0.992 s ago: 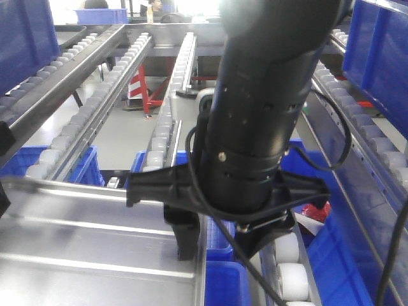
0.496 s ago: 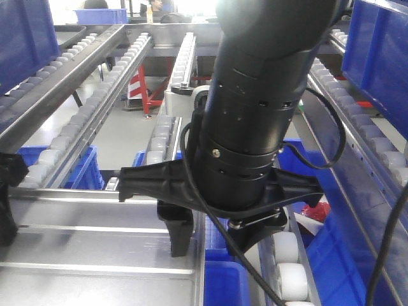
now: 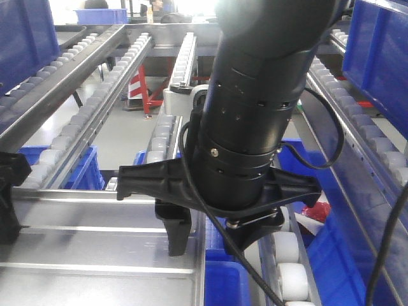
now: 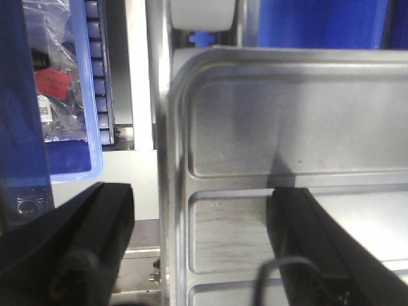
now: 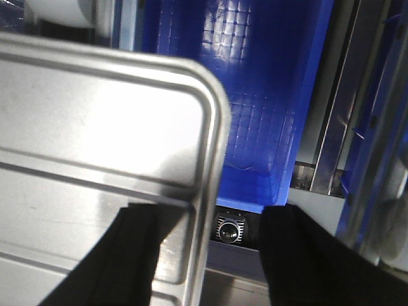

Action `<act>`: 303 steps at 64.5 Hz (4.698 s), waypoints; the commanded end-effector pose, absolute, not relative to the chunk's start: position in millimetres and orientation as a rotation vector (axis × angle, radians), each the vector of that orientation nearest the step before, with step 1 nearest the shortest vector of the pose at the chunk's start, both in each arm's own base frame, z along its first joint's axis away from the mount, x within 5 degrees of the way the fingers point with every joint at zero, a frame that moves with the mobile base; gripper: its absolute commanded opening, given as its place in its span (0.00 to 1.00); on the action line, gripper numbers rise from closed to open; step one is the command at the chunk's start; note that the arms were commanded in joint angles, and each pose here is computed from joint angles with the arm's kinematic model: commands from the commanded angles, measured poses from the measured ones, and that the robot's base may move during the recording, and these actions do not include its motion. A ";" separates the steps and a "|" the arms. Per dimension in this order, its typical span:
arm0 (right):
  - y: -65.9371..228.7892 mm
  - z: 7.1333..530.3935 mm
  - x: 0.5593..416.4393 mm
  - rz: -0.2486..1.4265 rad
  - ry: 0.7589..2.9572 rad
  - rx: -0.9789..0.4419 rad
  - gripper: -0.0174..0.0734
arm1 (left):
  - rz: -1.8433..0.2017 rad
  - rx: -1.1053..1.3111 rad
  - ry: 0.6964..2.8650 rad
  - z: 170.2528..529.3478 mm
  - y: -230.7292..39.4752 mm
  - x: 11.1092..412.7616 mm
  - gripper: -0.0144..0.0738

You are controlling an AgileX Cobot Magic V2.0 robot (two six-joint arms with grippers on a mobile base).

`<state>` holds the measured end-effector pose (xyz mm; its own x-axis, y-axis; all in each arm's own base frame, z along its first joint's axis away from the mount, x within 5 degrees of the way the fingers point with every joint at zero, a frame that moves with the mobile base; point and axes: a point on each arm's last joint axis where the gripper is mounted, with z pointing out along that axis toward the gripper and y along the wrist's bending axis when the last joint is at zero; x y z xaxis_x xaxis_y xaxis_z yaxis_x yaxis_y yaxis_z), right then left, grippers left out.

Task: Grab silver tray and stack on right shelf
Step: 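Close both grippers on the silver tray's rims, then lift the silver tray up off the shelf with both grippers, then hold the silver tray level with both grippers while the base drives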

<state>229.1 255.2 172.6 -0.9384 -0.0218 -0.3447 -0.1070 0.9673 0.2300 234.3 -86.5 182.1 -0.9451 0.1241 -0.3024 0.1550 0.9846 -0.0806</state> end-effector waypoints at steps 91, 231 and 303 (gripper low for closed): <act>210.7 314.5 213.9 0.324 2.462 -0.156 0.25 | -0.358 0.254 2.461 325.8 -112.8 211.4 0.06; 158.1 346.7 172.2 0.327 2.417 -0.121 0.25 | -0.314 0.383 2.407 371.6 -153.0 167.2 0.06; 158.1 346.7 172.2 0.327 2.417 -0.121 0.25 | -0.314 0.383 2.407 371.6 -153.0 167.2 0.06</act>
